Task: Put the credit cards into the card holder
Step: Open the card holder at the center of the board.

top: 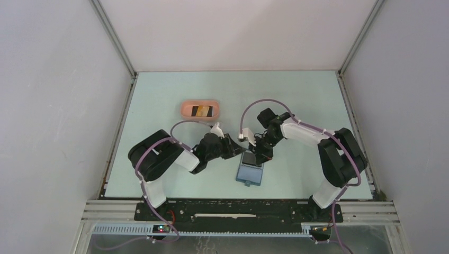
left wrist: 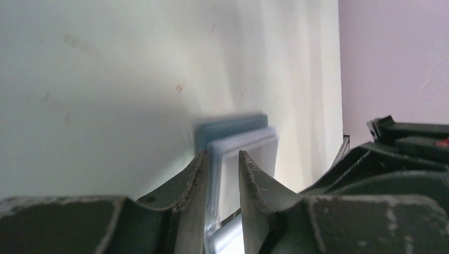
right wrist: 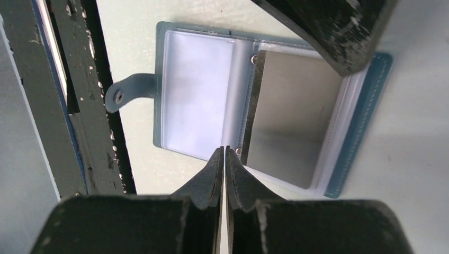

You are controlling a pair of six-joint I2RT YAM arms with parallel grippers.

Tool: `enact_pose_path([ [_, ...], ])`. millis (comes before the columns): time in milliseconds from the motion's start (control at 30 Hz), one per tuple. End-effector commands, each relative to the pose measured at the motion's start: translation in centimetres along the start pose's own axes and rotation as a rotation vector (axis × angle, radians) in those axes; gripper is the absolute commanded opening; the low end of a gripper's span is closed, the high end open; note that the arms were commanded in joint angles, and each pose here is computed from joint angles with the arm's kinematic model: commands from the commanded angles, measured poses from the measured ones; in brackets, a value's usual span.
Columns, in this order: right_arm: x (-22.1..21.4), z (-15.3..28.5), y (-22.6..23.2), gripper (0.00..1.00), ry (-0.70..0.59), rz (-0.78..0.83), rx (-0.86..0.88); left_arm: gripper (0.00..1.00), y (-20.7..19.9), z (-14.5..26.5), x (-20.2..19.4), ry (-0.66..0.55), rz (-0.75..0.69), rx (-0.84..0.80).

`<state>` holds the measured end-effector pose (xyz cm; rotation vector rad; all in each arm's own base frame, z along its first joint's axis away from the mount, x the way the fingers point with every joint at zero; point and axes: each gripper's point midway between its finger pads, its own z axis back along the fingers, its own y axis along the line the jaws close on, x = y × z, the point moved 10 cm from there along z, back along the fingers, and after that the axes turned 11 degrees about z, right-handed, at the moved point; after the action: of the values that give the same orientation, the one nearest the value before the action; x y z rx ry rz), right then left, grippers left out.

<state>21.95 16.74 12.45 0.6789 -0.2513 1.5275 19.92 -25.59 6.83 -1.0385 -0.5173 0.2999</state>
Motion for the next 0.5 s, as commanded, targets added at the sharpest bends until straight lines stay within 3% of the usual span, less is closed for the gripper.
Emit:
enact_pose_path([
  [0,1.8,2.5,0.9,0.1,-0.142,0.103,-0.067,0.32,-2.2,-1.5,1.9,0.023,-0.116,-0.065],
  [167,1.6,3.6,3.1,0.16,-0.241,0.346,-0.114,0.33,-4.3,-0.3,4.5,-0.049,-0.212,-0.1],
  [233,0.4,3.1,3.9,0.27,-0.224,0.476,-0.117,0.33,-5.3,1.2,5.2,-0.086,-0.281,-0.11],
  [300,-1.3,2.3,4.4,0.31,-0.153,0.595,-0.113,0.34,-6.4,2.9,5.7,-0.115,-0.368,-0.111],
  [400,-2.3,1.9,4.3,0.28,-0.06,0.666,-0.118,0.34,-7.2,6.1,6.0,-0.164,-0.5,-0.092],
  [467,-2.7,1.4,4.4,0.18,-0.008,0.691,-0.081,0.34,-7.4,8.4,6.2,-0.217,-0.573,-0.071],
])
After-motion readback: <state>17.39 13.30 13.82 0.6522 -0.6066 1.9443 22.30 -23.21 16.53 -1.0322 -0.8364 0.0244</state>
